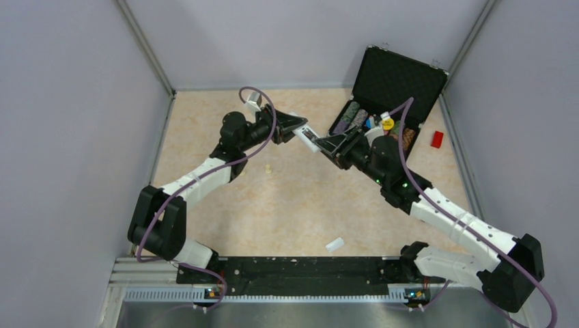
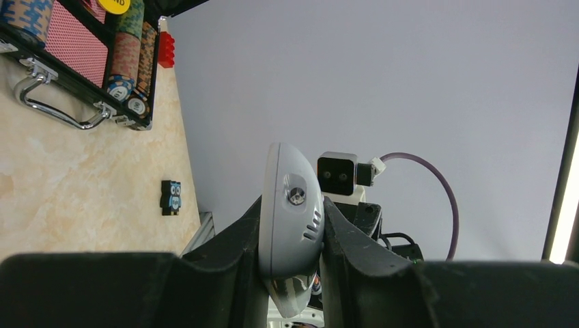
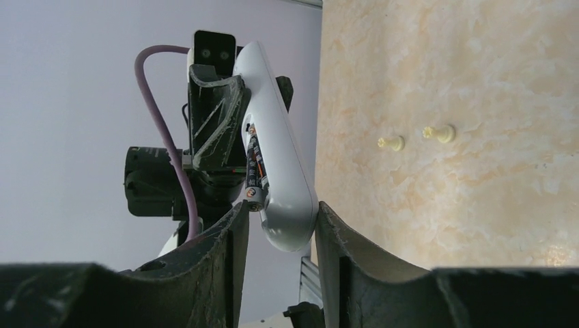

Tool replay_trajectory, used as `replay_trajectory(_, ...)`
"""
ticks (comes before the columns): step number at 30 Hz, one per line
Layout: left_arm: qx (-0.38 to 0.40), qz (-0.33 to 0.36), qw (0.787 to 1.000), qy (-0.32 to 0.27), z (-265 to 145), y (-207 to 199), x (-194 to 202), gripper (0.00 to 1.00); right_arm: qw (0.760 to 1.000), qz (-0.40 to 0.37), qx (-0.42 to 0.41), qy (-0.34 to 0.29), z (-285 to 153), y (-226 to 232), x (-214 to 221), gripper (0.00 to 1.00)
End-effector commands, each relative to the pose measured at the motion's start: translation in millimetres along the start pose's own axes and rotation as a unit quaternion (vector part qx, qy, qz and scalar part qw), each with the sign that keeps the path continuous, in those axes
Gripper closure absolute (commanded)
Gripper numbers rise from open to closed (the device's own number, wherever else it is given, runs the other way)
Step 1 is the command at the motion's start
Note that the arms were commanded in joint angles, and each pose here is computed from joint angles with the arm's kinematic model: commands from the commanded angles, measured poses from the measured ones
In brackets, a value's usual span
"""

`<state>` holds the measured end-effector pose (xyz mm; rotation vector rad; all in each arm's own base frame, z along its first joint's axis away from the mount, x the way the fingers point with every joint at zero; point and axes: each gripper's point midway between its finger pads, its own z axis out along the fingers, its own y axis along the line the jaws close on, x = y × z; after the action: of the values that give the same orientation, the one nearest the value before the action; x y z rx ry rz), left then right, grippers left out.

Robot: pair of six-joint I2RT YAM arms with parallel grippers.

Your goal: Load the batteries into the remote control

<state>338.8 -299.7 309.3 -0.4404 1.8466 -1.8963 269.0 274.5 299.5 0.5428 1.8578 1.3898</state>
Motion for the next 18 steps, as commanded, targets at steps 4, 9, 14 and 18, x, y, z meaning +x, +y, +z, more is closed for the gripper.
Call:
replay_trajectory(4,0.046,0.043,0.998,0.005,-10,-34,6,1.0,1.0,0.015,-0.013,0.004,7,5,-1,0.67)
replay_trajectory(9,0.052,0.05,0.997,0.01,-10,-36,8,1.0,1.0,0.018,-0.008,0.012,11,2,2,0.68)
replay_trajectory(14,0.063,0.073,0.995,0.022,-12,-41,13,1.0,0.999,0.029,-0.004,0.022,16,-1,5,0.69)
replay_trajectory(18,0.073,0.12,0.989,0.04,-15,-43,20,1.0,0.998,0.048,-0.006,0.033,18,-2,8,0.69)
